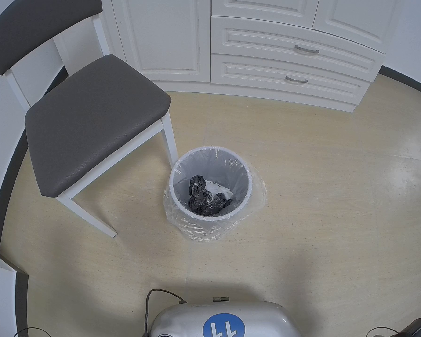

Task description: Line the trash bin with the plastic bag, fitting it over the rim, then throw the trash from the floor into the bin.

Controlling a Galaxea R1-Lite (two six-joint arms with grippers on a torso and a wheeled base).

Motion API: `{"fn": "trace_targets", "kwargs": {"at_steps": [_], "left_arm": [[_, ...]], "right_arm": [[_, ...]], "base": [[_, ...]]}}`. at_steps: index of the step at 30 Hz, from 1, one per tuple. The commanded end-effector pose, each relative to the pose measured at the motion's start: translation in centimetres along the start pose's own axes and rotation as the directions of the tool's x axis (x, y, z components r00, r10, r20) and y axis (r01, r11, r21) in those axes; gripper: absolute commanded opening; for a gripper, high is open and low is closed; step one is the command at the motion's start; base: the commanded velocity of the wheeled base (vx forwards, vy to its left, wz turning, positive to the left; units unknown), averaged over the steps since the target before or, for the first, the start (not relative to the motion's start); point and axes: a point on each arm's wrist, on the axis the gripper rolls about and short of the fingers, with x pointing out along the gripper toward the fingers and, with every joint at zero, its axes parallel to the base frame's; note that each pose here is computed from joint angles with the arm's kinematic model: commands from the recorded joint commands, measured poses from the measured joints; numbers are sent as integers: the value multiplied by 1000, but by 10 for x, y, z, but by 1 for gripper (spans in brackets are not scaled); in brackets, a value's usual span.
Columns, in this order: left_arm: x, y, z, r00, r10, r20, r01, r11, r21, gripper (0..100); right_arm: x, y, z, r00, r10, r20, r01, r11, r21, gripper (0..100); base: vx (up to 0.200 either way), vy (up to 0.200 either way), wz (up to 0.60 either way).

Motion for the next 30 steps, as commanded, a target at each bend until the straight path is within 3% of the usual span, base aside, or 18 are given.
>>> {"fn": "trace_targets", "kwargs": {"at_steps": [1, 7, 13, 17, 19, 24, 30], "left_arm": [[-12, 5, -5, 999, 30, 38, -30, 999, -17, 100], [-23, 7, -19, 999, 25, -22, -26, 999, -47, 100], [-26, 6, -27, 996, 25, -83, -36, 990, -137, 100], [-28, 6, -26, 996, 71, -61, -78, 989, -123, 100], [-37, 7, -27, 994, 111, 0, -111, 986, -121, 100], [-38, 7, -30, 994, 106, -28, -109, 988, -106, 100], [-38, 6, -41, 991, 46, -126, -52, 998, -47, 100]], "right_arm": [[-1, -1, -3, 1000, -1, 1, 1, 1000, 17, 100], [-1, -1, -5, 1000, 0, -3, 0, 1000, 13, 100], [-1, -1, -5, 1000, -7, -1, 7, 1000, 14, 100], [-1, -2, -5, 999, -47, 3, 47, 999, 16, 100], [-1, -2, -5, 998, -66, 7, 66, 998, 16, 100], [-1, -2, -2, 997, -73, 33, 72, 997, 34, 100], [-1, -2, -3, 997, -74, 26, 73, 997, 34, 100]], "base": [[0, 0, 0], [0, 0, 0], [0, 0, 0], [0, 0, 0], [0, 0, 0], [0, 0, 0], [0, 0, 0]]}}
